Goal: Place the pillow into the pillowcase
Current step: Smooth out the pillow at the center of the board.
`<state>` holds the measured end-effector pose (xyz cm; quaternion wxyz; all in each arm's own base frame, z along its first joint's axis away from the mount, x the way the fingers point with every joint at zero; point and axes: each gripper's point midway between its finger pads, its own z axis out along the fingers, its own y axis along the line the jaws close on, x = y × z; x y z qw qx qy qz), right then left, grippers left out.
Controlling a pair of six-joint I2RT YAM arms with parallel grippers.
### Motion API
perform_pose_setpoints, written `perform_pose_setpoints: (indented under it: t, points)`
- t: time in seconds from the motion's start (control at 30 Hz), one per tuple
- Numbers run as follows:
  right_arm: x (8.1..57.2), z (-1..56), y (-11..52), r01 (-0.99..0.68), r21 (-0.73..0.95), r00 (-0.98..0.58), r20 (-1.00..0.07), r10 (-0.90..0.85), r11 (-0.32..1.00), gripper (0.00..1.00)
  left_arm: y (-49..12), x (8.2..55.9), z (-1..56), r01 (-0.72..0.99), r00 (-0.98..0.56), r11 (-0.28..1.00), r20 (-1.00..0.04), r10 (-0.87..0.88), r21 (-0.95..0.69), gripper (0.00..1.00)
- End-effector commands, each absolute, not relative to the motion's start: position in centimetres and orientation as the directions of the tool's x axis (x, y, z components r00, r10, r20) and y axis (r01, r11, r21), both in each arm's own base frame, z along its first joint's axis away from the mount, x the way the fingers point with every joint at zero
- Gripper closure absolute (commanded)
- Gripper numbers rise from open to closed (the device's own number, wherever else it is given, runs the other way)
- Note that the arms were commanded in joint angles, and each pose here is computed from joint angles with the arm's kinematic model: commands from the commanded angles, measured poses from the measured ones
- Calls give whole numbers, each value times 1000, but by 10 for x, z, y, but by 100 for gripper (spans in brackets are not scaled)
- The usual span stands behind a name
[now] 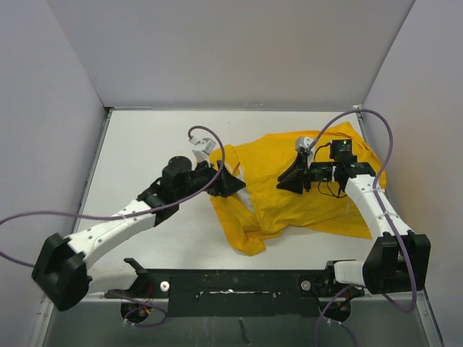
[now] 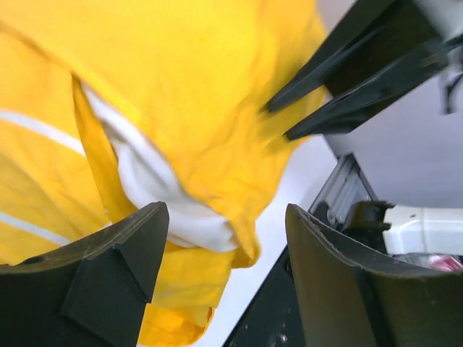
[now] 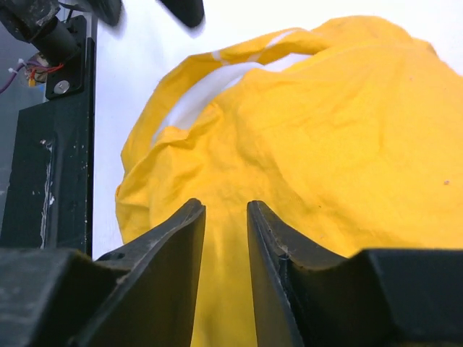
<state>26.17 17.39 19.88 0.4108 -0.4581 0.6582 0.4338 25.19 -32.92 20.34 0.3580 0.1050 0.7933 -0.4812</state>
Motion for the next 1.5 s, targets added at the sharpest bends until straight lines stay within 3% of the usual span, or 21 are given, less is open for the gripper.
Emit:
perform_pose_setpoints:
  t: [0.0, 0.1, 0.23, 0.43, 0.63, 0.7, 0.8, 0.9, 0.97, 1.03, 1.07, 1.27, 1.47]
  points:
    - [246, 222, 179, -984, 126, -148, -971, -186, 127, 67, -280, 256, 270, 550, -532, 632, -812, -239, -546, 36]
    - [246, 218, 179, -983, 139, -160, -969, -186, 120, 67, -269, 258, 246, 468, -586, 710, -786, -196, -526, 40]
    - [246, 212, 180, -982, 146, -167, -967, -192, 116, 67, -276, 262, 233, 432, -622, 726, -760, -189, -535, 54]
    - [242, 213, 187, -989, 119, -135, -968, -212, 86, 66, -288, 273, 208, 415, -625, 802, -775, -92, -430, 55]
    - [220, 232, 245, -996, -52, 76, -902, -425, -69, 65, -283, 281, 171, 367, -652, 853, -756, -48, -372, 55]
    - [224, 237, 263, -996, -49, 77, -881, -466, -73, 68, -285, 280, 170, 382, -645, 833, -761, -69, -399, 55]
    - [245, 231, 283, -999, 49, -41, -874, -484, -4, 86, -295, 278, 168, 415, -657, 757, -742, -133, -504, 54]
    - [263, 203, 289, -986, 142, -165, -851, -499, 84, 94, -303, 275, 170, 449, -662, 669, -723, -196, -593, 57]
    - [267, 178, 288, -975, 173, -221, -827, -517, 139, 98, -306, 273, 173, 477, -656, 624, -723, -216, -619, 72]
    - [271, 153, 279, -958, 187, -277, -789, -548, 216, 100, -304, 272, 179, 497, -644, 600, -729, -230, -628, 97]
    - [275, 145, 273, -951, 170, -291, -773, -564, 258, 100, -302, 271, 184, 509, -635, 587, -735, -237, -629, 100]
    - [319, 122, 219, -850, 8, -377, -707, -598, 527, 100, -283, 261, 241, 600, -549, 504, -778, -305, -621, 100]
    - [327, 103, 205, -788, -6, -438, -697, -567, 616, 100, -298, 236, 313, 722, -543, 281, -769, -336, -632, 100]
